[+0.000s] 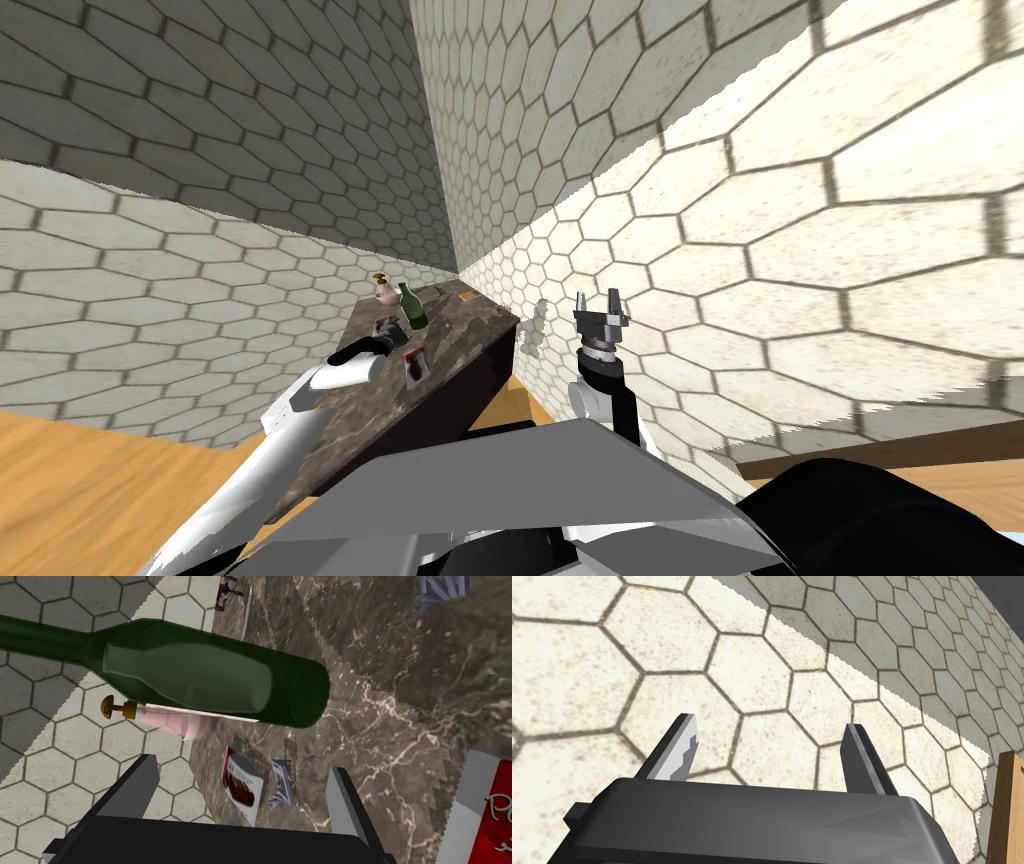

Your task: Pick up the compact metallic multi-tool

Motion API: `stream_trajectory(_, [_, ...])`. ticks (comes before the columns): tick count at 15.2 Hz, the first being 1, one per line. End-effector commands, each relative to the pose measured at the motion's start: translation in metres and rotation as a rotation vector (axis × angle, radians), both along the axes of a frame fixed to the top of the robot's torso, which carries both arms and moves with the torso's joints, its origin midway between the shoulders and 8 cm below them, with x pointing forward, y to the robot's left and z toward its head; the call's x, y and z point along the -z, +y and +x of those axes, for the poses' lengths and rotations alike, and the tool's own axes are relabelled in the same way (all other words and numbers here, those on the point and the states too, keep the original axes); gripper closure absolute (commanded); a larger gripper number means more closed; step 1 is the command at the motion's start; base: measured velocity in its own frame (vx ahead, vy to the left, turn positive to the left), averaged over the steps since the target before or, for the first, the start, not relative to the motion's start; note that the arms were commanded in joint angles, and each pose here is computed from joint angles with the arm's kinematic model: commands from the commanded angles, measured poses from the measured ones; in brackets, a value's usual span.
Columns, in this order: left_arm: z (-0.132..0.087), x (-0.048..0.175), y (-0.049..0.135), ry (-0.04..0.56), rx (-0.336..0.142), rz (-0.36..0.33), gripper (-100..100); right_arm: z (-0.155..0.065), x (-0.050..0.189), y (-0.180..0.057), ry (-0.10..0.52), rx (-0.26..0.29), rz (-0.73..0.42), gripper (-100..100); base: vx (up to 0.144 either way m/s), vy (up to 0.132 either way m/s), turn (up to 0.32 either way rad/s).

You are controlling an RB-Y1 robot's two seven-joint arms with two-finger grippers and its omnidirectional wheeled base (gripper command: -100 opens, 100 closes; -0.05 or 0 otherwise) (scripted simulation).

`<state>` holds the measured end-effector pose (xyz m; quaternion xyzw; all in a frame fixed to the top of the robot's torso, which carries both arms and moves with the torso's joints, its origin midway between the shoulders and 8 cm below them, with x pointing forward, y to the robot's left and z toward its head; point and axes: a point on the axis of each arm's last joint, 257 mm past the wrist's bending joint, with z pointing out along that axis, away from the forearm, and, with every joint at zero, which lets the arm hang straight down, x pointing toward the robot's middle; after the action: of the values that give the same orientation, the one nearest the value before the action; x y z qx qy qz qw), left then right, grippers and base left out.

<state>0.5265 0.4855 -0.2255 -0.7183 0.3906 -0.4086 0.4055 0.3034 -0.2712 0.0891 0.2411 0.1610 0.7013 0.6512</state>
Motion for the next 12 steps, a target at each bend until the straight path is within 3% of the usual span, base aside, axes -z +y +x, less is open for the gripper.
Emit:
stream_trajectory(1, [0.0,0.009,0.013,0.039,-0.038,-0.05,-100,0.0,0.0,0.0,0.0,0.0,0.0,0,0.0,-0.004,-0.184])
stream_trajectory(9, [-0.006,0.033,0.032,0.152,-0.113,-0.149,-100,0.0,0.0,0.0,0.0,0.0,0.0,0,0.001,0.0,-0.144])
stream_trajectory(10, [-0.006,0.037,0.04,0.172,-0.143,-0.191,-100,0.0,0.0,0.0,0.0,0.0,0.0,0,0.003,-0.001,-0.141])
stream_trajectory(12, [-0.009,0.041,0.04,0.192,-0.147,-0.196,-100,0.0,0.0,0.0,0.0,0.0,0.0,0,0.002,0.002,-0.143])
